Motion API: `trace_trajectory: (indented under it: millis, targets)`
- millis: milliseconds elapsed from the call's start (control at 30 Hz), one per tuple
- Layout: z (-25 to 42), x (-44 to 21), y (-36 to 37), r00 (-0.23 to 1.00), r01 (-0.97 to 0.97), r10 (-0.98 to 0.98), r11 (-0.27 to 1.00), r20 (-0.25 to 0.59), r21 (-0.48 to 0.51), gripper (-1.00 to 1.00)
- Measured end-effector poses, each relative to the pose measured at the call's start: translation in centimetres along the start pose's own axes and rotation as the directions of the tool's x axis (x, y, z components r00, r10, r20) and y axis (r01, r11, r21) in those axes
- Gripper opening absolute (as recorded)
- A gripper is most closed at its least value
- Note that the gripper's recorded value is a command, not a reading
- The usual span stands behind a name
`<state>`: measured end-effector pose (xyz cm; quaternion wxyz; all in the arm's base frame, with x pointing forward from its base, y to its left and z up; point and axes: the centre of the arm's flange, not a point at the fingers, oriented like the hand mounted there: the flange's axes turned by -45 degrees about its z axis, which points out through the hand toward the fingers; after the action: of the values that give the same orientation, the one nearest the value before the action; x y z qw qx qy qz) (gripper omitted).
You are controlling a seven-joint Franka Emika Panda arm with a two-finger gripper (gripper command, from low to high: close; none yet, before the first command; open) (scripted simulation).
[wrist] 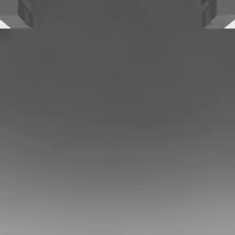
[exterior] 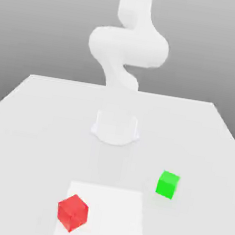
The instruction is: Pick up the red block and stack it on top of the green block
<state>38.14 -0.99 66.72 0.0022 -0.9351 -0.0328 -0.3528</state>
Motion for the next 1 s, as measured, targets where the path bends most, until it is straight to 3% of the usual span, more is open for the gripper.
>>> trace_trajectory:
  millis: [233,500,767,933,967,1000]
  targets:
    - [15.1,-4.1,2.0,0.955,0.199,-0.217,0.974,0.201,0.107,0.0]
    - [28.8,-13.6,3.4,0.808,0.378,-0.457,0.887,0.373,0.266,0.0]
    - [37.5,-25.9,5.1,0.585,0.491,-0.658,0.753,0.474,0.438,0.0]
    - [41.8,-30.1,5.2,0.564,0.498,-0.673,0.739,0.478,0.454,0.0]
    - [42.4,-30.7,5.1,0.564,0.497,-0.673,0.739,0.478,0.454,-1.0]
    - [42.4,-30.7,5.1,0.564,0.497,-0.673,0.739,0.478,0.454,-1.0]
